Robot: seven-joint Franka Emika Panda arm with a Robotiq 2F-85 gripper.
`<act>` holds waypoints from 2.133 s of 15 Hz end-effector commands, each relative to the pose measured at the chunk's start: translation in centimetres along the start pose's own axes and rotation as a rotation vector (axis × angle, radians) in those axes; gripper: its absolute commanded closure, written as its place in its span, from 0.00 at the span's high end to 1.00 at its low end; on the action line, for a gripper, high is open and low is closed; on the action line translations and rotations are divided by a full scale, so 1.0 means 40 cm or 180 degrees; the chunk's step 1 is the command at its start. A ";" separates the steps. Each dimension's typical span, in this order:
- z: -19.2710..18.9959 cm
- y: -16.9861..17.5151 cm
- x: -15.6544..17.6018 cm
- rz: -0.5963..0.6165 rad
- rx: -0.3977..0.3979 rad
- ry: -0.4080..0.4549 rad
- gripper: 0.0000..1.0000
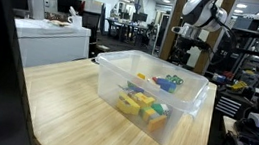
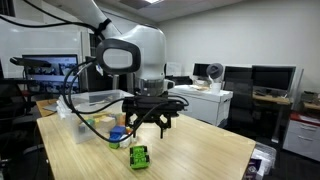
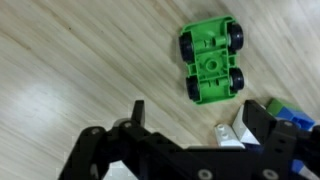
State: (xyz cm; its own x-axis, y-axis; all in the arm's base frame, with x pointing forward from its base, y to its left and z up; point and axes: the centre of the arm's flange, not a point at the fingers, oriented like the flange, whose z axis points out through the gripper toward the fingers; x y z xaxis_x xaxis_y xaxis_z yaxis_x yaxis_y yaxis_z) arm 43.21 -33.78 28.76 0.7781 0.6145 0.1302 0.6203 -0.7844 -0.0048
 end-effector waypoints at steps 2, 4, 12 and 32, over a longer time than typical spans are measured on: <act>0.040 -0.012 -0.034 -0.0798 0.0040 -0.0207 1.00; 0.048 -0.025 -0.023 -0.1038 0.0077 -0.0232 1.00; 0.102 -0.062 -0.020 -0.1521 0.0284 -0.0495 1.00; 0.188 -0.046 -0.011 -0.0731 0.0009 -0.0493 0.42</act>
State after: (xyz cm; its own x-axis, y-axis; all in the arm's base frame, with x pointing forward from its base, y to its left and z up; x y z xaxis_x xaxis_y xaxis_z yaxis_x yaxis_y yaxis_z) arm 42.40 -31.87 21.31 0.5507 0.8341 -0.0318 0.8339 -0.5515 -0.0232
